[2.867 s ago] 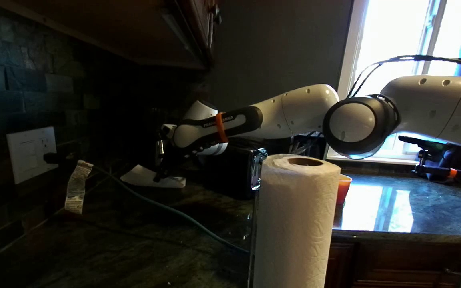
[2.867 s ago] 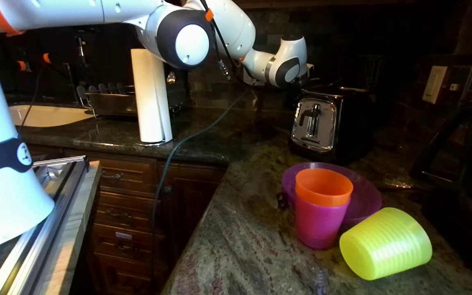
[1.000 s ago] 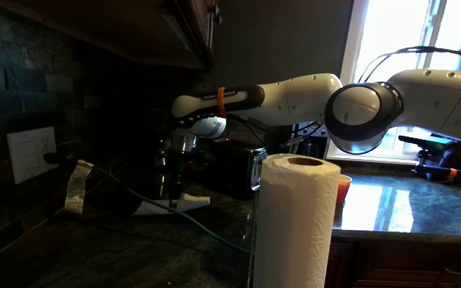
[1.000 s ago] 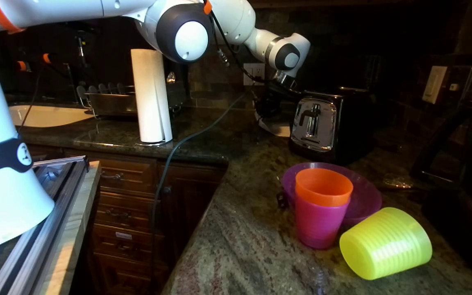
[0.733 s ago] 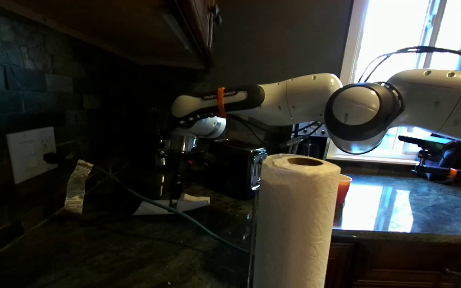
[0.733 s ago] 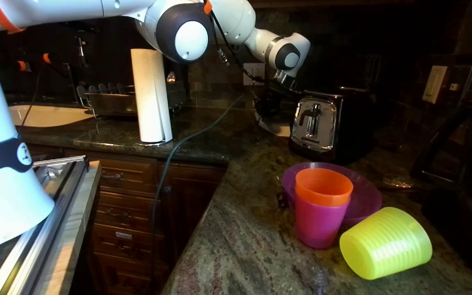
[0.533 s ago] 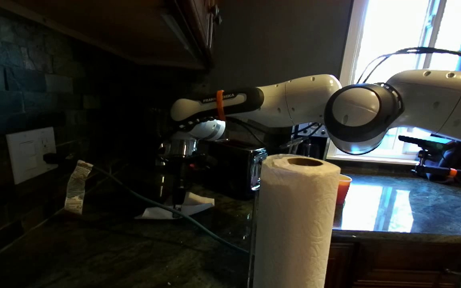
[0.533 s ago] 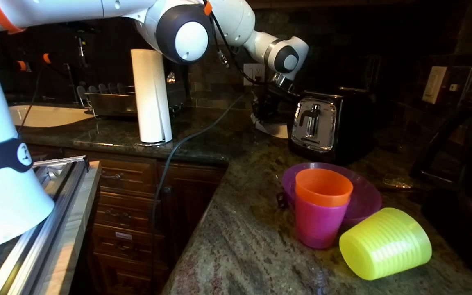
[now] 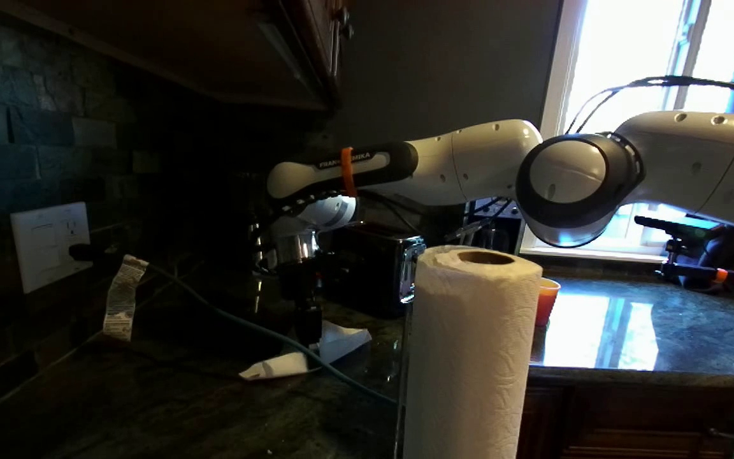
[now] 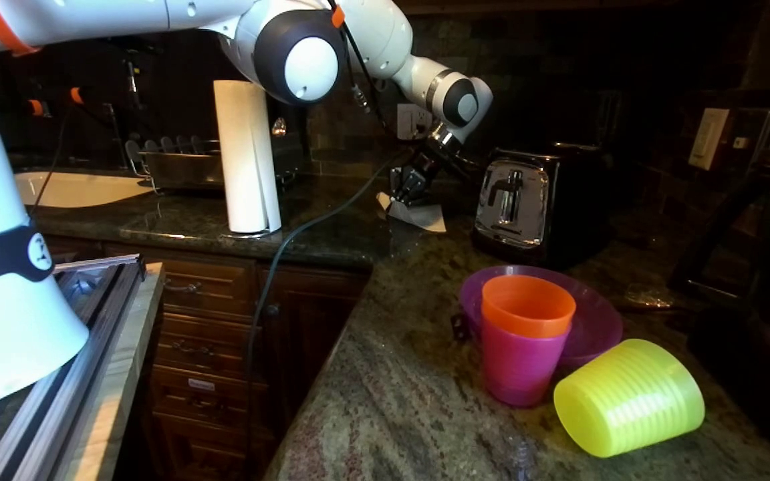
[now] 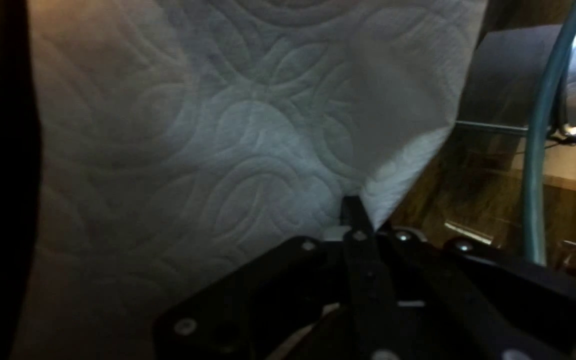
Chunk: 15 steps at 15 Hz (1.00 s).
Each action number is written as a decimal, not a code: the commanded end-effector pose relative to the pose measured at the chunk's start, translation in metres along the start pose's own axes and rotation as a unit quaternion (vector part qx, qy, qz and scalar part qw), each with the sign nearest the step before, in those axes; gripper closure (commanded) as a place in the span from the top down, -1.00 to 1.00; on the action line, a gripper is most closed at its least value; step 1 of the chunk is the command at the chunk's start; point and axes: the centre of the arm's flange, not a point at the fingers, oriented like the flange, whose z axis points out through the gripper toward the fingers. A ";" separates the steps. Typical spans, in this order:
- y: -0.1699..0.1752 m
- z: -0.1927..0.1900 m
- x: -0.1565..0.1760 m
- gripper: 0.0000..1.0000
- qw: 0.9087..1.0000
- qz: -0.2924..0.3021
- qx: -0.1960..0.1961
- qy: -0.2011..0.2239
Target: Pick up the napkin and wipe the counter
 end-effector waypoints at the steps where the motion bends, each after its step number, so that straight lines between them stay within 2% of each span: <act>1: 0.010 0.014 -0.006 -0.99 0.998 -0.006 0.039 -0.050; 6: 0.016 0.036 -0.035 -0.99 0.992 -0.015 0.091 -0.081; 10: 0.008 0.050 -0.038 -0.99 0.985 -0.026 0.131 -0.111; 12: -0.003 0.049 -0.032 -0.99 0.984 -0.034 0.129 -0.122; 15: -0.035 0.033 -0.023 -0.99 0.988 -0.027 0.088 -0.125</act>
